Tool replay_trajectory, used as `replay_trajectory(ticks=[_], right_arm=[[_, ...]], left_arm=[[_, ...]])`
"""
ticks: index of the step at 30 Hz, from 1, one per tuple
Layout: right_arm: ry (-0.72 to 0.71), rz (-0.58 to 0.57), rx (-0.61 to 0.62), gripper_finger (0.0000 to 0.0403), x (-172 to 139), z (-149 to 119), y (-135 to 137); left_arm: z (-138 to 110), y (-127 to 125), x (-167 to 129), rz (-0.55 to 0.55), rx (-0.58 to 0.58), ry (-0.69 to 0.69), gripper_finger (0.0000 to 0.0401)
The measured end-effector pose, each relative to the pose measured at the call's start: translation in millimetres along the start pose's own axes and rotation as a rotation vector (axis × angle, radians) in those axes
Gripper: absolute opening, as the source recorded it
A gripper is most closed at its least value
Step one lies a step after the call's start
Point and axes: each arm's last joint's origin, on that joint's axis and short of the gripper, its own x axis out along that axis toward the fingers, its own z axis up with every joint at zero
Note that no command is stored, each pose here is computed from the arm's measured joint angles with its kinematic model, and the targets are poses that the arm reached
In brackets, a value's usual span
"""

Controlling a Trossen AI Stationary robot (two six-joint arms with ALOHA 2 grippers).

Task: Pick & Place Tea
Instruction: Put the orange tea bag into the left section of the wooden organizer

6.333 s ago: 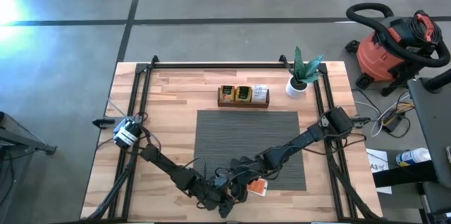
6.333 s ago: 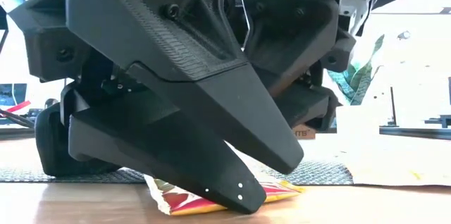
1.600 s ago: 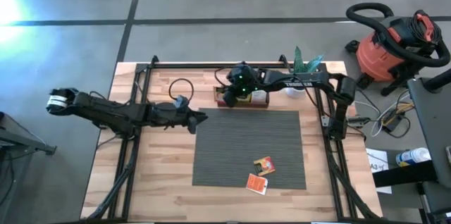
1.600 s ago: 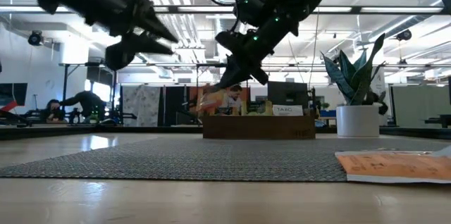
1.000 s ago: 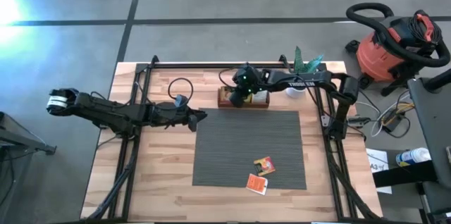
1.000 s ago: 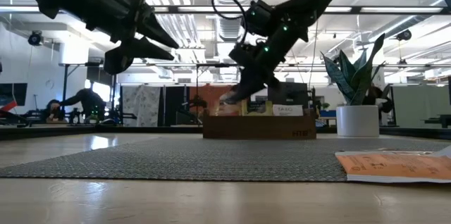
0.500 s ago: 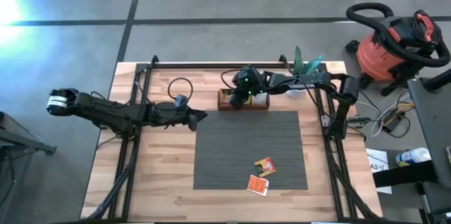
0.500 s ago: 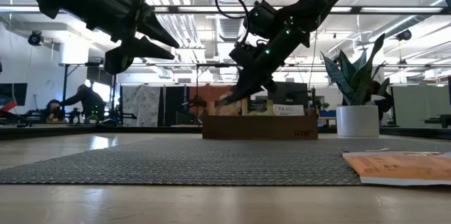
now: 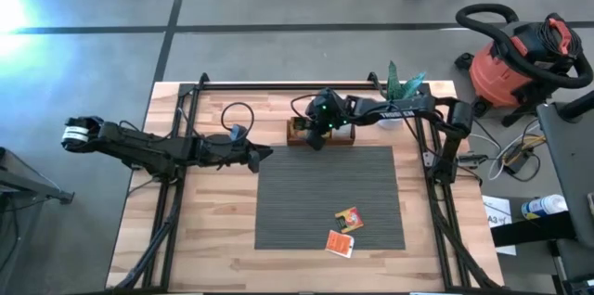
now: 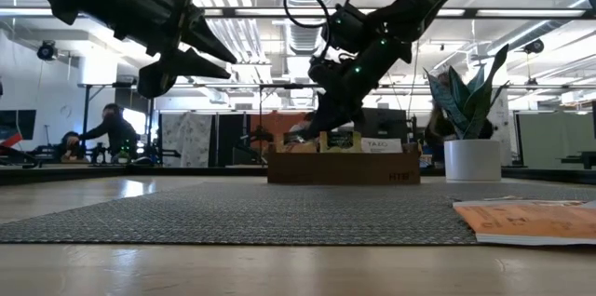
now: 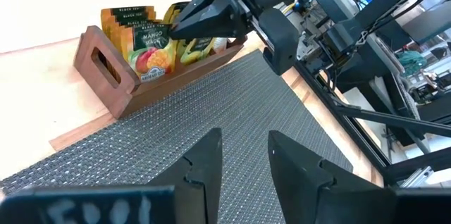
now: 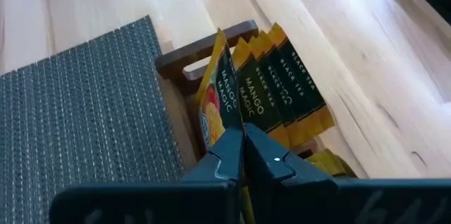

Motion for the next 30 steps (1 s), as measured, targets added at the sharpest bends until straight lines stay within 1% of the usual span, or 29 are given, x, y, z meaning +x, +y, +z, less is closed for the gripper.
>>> replay_trajectory(ticks=[5,12,18,23,25,27,30], right_arm=[[0.04,-0.005,0.003,0.0019,-3.1,1.8,0.5],[0.094,-0.009,-0.001,0.007,-7.2,2.9,1.1],[0.042,0.004,-0.014,0.0106,-17.7,16.7,6.1],[-0.051,0.111,-0.06,0.0119,-41.8,39.4,20.3],[-0.054,0.121,-0.086,0.0121,-52.4,41.1,25.5],[0.014,0.118,-0.111,0.012,-58.5,31.3,28.2],[0.21,0.099,-0.081,0.0115,-56.3,-5.0,28.4]], left_arm=[[-0.2,0.0,0.0,0.0,0.001,0.001,0.011],[-0.3,0.1,0.0,0.0,0.007,0.001,0.011],[-0.4,0.3,0.0,0.001,0.007,0.002,0.011],[-0.7,0.5,0.0,0.003,0.008,0.004,0.011],[-0.8,0.7,0.0,0.004,0.009,0.005,0.011],[-1.2,1.2,0.0,0.008,0.013,0.009,0.011],[-1.7,1.7,0.0,0.013,0.016,0.014,0.011]])
